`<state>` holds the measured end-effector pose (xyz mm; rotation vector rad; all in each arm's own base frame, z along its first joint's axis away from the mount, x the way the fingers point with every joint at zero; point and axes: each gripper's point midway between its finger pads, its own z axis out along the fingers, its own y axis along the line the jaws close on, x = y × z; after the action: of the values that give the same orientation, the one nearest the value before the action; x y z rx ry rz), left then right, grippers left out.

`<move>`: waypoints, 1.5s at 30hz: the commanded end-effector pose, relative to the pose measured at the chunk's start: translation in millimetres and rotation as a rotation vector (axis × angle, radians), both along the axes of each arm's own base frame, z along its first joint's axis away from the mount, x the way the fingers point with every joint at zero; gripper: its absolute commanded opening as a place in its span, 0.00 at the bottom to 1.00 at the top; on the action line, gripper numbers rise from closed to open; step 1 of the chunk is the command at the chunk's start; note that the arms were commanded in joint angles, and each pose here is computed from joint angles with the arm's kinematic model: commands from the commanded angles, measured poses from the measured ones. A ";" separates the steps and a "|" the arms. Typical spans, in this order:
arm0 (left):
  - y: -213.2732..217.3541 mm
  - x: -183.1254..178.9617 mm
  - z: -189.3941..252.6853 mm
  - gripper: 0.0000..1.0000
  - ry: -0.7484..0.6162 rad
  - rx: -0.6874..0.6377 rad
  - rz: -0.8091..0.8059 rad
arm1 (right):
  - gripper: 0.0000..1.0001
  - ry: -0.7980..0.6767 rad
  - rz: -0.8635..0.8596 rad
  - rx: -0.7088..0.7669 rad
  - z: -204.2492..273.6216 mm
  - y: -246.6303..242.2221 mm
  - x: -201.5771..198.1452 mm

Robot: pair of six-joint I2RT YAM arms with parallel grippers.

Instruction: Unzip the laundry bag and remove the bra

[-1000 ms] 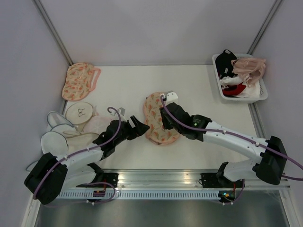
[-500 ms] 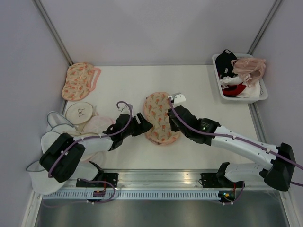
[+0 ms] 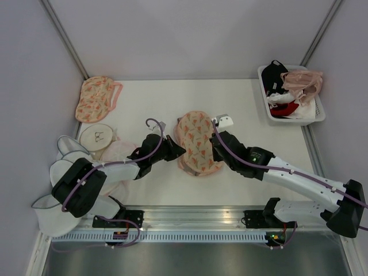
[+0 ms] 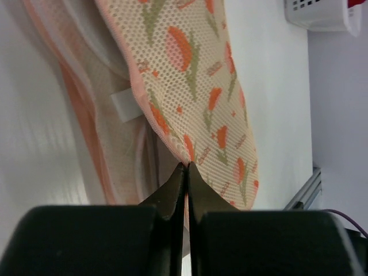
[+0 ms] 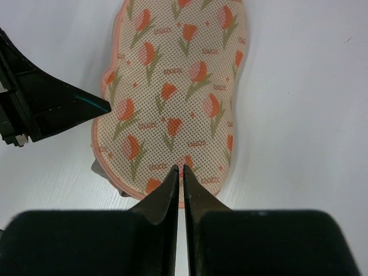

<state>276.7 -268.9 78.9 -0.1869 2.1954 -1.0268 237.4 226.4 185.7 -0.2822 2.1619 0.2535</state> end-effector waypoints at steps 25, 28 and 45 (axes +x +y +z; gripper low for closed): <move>-259.5 35.8 69.0 0.07 -0.091 -0.168 -0.794 | 0.10 -0.088 -0.177 0.078 29.4 -72.4 -21.6; -268.7 43.8 54.9 0.65 -0.054 -0.148 -0.791 | 0.10 -0.087 -0.180 0.083 30.4 -75.1 -23.8; -40.4 73.8 137.4 0.99 -0.315 0.004 0.012 | 0.45 -0.063 -0.030 0.063 16.1 -44.7 -21.9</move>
<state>351.9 -337.9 167.7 0.0626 2.1035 -1.0137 210.5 165.7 205.2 -0.1483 2.0978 0.2619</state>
